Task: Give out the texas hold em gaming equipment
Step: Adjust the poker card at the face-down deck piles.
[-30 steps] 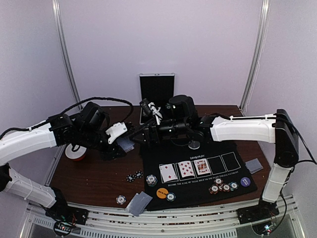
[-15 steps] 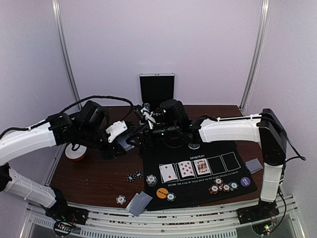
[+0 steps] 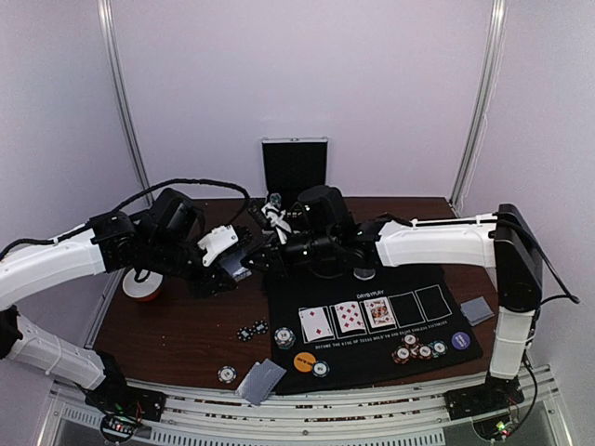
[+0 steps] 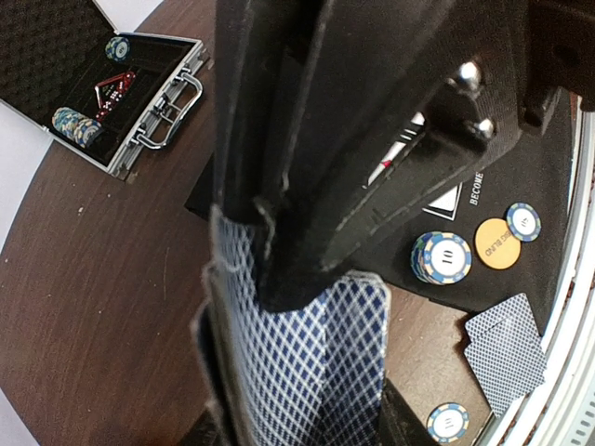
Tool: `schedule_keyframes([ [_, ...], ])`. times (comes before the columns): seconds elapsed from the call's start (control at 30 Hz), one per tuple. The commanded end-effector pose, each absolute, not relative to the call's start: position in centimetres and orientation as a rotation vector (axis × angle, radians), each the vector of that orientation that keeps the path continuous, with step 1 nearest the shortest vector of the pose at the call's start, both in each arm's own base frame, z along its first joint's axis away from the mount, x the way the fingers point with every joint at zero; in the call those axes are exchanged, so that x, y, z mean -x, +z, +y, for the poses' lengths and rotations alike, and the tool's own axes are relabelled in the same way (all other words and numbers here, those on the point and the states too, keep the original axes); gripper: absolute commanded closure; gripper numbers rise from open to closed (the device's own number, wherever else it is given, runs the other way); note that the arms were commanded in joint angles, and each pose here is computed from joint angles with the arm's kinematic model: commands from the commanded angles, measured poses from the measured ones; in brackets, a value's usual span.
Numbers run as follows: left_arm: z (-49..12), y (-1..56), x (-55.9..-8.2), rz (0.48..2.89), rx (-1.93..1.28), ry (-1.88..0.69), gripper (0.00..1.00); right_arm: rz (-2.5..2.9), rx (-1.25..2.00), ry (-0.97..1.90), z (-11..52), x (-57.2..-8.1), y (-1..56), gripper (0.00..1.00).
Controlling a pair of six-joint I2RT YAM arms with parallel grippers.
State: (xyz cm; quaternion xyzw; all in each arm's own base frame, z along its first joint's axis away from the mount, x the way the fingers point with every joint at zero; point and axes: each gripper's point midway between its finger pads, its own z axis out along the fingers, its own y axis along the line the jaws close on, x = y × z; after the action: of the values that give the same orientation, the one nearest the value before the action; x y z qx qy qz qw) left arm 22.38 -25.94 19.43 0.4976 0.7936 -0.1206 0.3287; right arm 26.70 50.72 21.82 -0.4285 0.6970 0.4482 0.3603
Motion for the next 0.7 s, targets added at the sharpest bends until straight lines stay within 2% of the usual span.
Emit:
schedule_keyframes([
  [0.0,-26.6,20.9,-22.7,2.012,-1.291,-0.339,0.60,1.792,1.080,1.087,49.7,-27.3,23.9,0.83],
  [0.13,-26.6,20.9,-22.7,2.012,-1.290,-0.338,0.60,1.806,1.088,1.087,49.5,-27.2,23.9,0.93],
  [0.3,-26.5,20.9,-22.7,2.014,-1.287,-0.335,0.60,1.824,1.103,1.071,49.3,-27.0,24.0,1.00],
  [0.67,-26.4,20.8,-22.7,2.017,-1.285,-0.330,0.60,1.840,1.118,1.012,47.8,-26.7,24.9,1.00],
])
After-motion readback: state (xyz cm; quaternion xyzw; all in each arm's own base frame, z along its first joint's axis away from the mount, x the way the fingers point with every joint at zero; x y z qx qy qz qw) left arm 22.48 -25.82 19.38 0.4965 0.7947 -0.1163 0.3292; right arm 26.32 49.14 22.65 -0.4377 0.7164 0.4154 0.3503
